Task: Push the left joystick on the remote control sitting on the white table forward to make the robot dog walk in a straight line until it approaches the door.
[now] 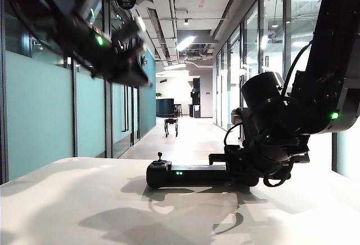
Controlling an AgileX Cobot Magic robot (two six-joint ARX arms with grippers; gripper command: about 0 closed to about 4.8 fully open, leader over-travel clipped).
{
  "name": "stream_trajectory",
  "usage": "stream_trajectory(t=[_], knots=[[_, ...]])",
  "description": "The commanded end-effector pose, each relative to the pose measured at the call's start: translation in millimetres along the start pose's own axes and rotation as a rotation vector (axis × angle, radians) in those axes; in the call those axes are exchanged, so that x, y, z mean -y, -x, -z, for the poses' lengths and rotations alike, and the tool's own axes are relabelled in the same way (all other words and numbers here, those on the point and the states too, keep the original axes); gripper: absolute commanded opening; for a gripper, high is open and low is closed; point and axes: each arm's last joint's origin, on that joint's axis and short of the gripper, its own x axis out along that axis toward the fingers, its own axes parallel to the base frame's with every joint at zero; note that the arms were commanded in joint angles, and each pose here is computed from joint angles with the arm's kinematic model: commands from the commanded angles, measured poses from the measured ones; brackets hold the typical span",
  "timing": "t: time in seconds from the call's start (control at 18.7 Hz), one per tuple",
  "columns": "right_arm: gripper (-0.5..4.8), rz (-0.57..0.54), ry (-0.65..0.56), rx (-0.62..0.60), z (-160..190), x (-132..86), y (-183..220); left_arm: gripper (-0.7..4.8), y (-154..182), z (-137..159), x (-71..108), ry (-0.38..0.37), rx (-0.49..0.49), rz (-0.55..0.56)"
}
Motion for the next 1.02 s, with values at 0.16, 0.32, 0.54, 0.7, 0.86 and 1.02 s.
stream_trajectory(t=[0.16,0.32,0.54,0.7,0.86,1.02], knots=[[2.42,-0.012,-0.009,0.028,-5,-2,1,-0.06,39,-28,17.9,-0.026,0.043,-0.049],[2.9,-0.011,-0.008,0.024,-5,-2,1,-0.06,57,-41,27.0,-0.045,0.078,-0.057],[2.88,-0.007,-0.002,0.009,-5,-1,2,-0.06,78,-51,36.2,-0.056,0.1,-0.104],[2.83,0.007,0.011,-0.032,-12,0,10,-0.06,87,-55,39.9,-0.061,0.11,-0.129],[2.83,0.003,0.006,-0.015,-21,1,20,-0.06,87,-55,40.3,-0.037,0.108,-0.126],[1.94,0.002,0.003,-0.006,-24,5,35,-0.06,92,-55,42.8,-0.031,0.095,-0.133]])
